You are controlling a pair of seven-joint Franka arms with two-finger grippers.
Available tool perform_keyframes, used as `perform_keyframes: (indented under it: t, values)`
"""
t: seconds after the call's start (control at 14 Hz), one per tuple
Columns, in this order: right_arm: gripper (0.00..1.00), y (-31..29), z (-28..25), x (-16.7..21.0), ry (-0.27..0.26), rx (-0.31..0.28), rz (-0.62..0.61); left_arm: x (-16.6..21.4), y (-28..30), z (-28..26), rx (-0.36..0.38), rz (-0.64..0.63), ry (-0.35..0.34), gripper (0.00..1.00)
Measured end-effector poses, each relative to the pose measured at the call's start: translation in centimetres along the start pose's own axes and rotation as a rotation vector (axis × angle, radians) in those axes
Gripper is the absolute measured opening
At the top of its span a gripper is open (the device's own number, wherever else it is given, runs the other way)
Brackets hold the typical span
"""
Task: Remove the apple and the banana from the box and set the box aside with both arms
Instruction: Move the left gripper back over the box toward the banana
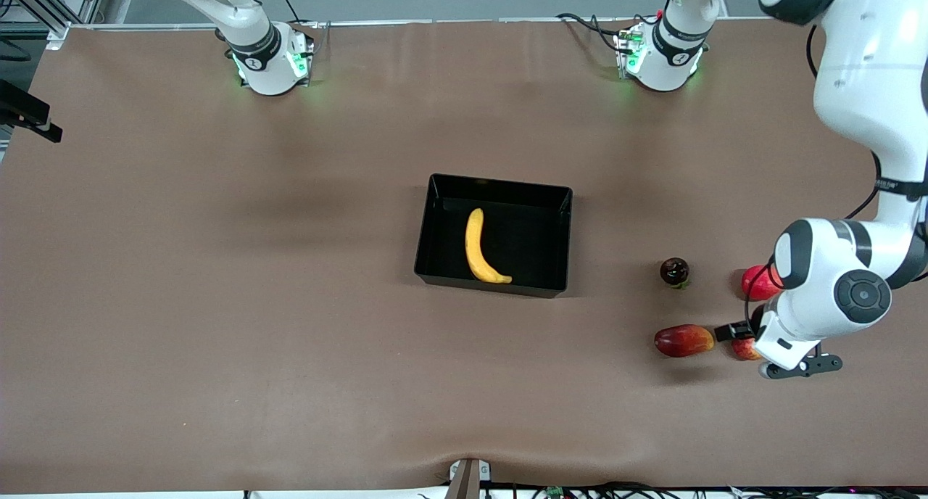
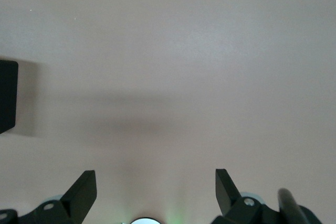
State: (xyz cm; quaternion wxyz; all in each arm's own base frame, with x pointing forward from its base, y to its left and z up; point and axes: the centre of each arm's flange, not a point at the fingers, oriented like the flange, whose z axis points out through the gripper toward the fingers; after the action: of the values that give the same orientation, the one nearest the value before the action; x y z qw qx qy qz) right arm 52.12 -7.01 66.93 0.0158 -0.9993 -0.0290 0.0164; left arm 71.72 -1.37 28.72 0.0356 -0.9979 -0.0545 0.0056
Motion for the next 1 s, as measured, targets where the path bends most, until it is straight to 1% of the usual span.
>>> perform_keyframes:
  t: [0.14, 0.29, 0.43, 0.64, 0.86, 1.0]
  values:
    - [1.00, 0.0, 0.0, 0.0, 0.000, 0.000, 0.000, -1.5, 3.9, -4.0, -0.015, 0.027, -0.026, 1.00]
    - [1.00, 0.0, 0.0, 0.0, 0.000, 0.000, 0.000, -3.4, 8.9, -6.3, -0.044, 0.015, -0.045, 1.00]
    - [1.00, 0.0, 0.0, 0.0, 0.000, 0.000, 0.000, -5.5, 14.1, -6.6, -0.061, -0.010, -0.062, 1.00]
    - [1.00, 0.0, 0.0, 0.0, 0.000, 0.000, 0.000, -8.8, 21.3, -6.4, -0.051, 0.011, -0.073, 1.00]
    - [1.00, 0.0, 0.0, 0.0, -0.001, 0.000, 0.000, -12.0, 27.6, -6.3, -0.058, 0.032, -0.060, 1.00]
    - [1.00, 0.0, 0.0, 0.0, -0.001, 0.000, 0.000, -13.8, 31.2, -5.6, -0.082, 0.038, -0.043, 1.00]
